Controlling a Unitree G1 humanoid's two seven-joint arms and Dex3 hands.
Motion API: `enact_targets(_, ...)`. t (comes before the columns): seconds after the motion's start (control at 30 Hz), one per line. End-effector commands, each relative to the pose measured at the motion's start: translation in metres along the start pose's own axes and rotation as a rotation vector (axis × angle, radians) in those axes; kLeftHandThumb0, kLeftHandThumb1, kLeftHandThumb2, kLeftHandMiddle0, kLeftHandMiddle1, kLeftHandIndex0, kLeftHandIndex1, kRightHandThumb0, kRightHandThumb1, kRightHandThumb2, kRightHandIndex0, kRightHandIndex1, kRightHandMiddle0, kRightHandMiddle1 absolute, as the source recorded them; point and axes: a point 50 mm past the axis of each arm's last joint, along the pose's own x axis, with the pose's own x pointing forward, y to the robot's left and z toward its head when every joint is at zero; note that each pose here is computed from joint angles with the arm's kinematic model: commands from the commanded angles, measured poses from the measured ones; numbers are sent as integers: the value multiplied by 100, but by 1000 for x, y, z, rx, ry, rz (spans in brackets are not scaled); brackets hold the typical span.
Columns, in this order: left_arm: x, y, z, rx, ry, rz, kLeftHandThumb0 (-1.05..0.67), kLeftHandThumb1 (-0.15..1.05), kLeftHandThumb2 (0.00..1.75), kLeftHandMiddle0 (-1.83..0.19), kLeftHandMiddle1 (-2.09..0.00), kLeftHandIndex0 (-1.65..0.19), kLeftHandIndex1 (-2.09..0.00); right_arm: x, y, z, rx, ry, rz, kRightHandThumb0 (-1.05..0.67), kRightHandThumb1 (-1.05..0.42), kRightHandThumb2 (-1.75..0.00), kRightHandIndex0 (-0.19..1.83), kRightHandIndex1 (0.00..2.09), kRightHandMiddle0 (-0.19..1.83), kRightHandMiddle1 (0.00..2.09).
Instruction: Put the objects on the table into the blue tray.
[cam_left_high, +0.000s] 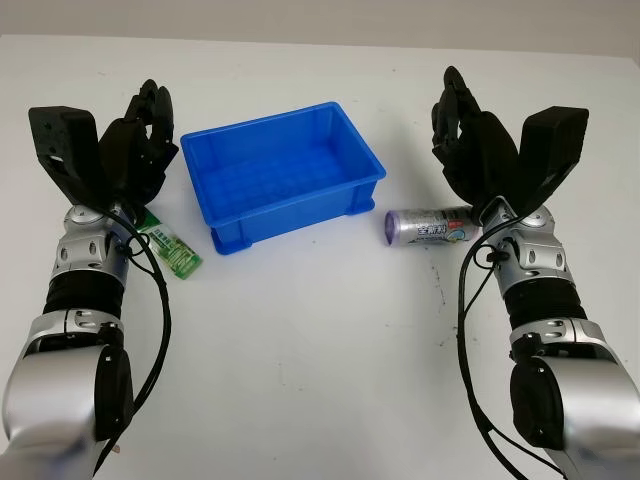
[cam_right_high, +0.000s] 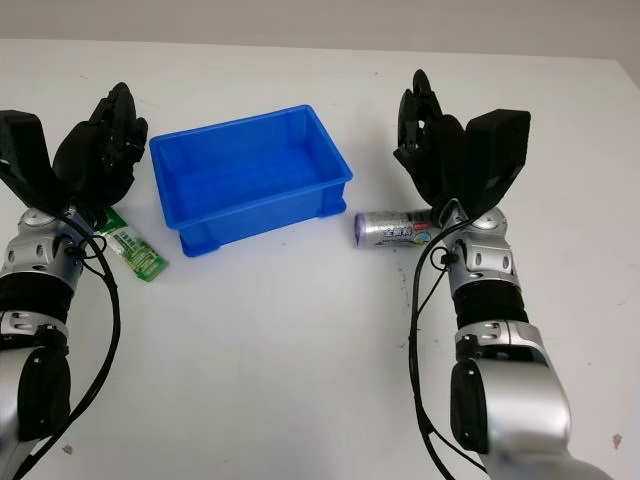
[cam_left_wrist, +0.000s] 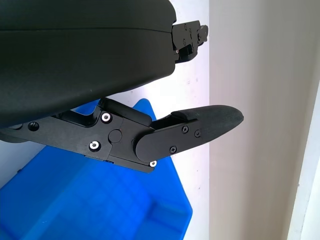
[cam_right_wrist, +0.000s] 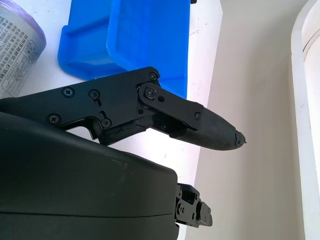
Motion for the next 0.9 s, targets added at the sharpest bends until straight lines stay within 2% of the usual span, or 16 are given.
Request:
enact_targets(0.0, -2, 3, 4, 8, -14, 3, -71, 105, 67, 12, -5, 14, -5, -3, -2, 0, 1, -9, -5, -73, -105, -79, -19, 0, -19, 0)
enact_targets(0.23, 1, 0, 3, 0, -4, -5, -70, 105, 65, 13, -5, 15, -5, -2, -4, 0, 1, 16, 1, -73, -105, -78, -19, 0, -19, 0)
enact_targets(0.33, 1, -1, 3, -1, -3, -8, -71, 105, 65, 12, -5, 14, -5, -3, -8, 6, -7, 5, 8, -72, -105, -76, -19, 0, -19, 0)
enact_targets(0.4, 1, -1, 2, -4, -4, -6, -72, 105, 65, 12, -6, 14, -5, -6, -14, 23, -40, -21, 15, -70, -105, -69, -19, 0, -19, 0)
enact_targets(0.43, 1, 0, 3, -6, -6, -3, -72, 105, 65, 12, -6, 14, -6, -8, -17, 34, -87, -42, 24, -62, -105, -52, -17, 2, -17, 2)
enact_targets(0.47, 1, 0, 3, -6, -8, -2, -72, 105, 65, 12, -6, 14, -6, -11, -19, 44, -157, -61, 20, -60, -105, -43, -13, 4, -14, 4)
enact_targets(0.53, 1, 1, 3, -5, -8, -2, -72, 105, 65, 12, -6, 13, -6, -17, -22, 59, -320, -102, 4, -59, -105, -25, -2, 9, -2, 10)
enact_targets(0.57, 1, 1, 3, -4, -7, -1, -71, 105, 65, 12, -5, 14, -5, -20, -22, 66, -397, -122, -4, -62, -101, -16, 10, 15, 9, 17)
enact_targets(0.63, 1, 2, 3, -3, -5, -2, -71, 105, 66, 13, -5, 14, -5, -28, -21, 78, -505, -146, 2, -61, -98, -9, 17, 18, 14, 21)
enact_targets(0.73, 1, 2, 3, -4, -6, -1, -71, 105, 65, 12, -6, 14, -6, -47, -15, 92, -658, -175, 60, -48, -90, -4, 23, 20, 15, 22)
enact_targets(0.87, 2, 2, 6, -3, -9, 0, -71, 105, 64, 12, -6, 14, -5, -66, -5, 94, -870, -200, 113, -46, -86, -4, 32, 23, 24, 21)
